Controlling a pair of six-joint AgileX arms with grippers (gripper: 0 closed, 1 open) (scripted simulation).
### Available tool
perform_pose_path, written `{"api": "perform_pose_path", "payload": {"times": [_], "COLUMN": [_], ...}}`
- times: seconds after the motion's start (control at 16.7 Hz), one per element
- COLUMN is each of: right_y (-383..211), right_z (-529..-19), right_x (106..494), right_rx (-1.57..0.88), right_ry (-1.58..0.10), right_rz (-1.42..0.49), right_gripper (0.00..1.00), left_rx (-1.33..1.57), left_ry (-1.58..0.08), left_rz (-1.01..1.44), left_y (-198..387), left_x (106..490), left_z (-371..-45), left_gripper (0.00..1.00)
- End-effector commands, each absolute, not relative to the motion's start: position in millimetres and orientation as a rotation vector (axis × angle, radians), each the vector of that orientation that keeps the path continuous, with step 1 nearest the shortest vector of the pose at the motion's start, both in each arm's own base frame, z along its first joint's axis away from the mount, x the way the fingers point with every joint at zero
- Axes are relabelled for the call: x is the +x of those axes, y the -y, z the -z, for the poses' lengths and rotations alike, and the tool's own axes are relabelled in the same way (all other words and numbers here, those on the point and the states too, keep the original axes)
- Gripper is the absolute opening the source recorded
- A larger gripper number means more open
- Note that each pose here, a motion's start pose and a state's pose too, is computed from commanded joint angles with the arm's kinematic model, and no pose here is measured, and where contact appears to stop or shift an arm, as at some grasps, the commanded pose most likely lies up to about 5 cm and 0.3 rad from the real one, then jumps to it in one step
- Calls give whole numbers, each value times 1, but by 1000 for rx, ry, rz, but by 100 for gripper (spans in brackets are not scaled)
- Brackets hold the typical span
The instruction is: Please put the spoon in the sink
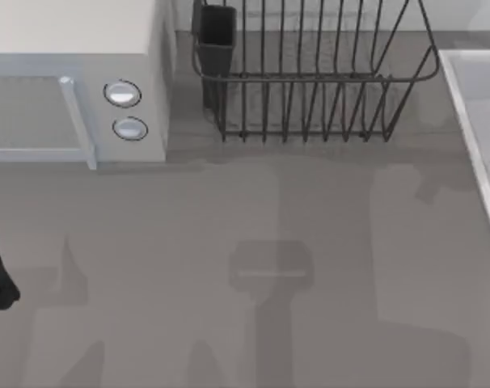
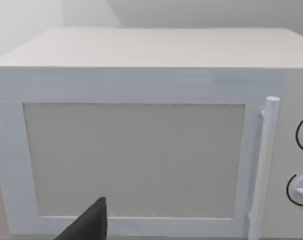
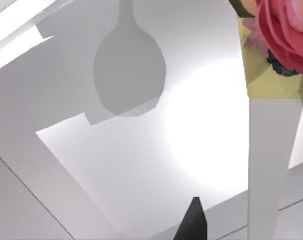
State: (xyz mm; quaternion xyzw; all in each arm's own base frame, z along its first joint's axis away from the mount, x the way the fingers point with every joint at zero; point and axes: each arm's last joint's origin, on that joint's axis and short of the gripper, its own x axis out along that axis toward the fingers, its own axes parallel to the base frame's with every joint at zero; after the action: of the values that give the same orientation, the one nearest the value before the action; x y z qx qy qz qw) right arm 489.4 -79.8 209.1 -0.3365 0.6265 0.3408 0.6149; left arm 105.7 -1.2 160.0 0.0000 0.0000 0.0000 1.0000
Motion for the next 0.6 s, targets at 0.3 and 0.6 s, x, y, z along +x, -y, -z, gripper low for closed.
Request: {"api": "perform_pose_path", "payload": {"times": [0.3,0.6], "right_y": [64,66], "right_z": [-198,-197], "right_x": [499,499], "right_rx": [-773,-768], "right_ry": [-1438,-1439], "right_rz": [-767,-763], "right_gripper": [0,0], "left_rx": [0,0], "left_ry": [0,0], "left_rz": [0,0], "left_y": [1,1], "left_x": [106,106], "left_z": [-160,-160], "left_gripper": [100,100]}}
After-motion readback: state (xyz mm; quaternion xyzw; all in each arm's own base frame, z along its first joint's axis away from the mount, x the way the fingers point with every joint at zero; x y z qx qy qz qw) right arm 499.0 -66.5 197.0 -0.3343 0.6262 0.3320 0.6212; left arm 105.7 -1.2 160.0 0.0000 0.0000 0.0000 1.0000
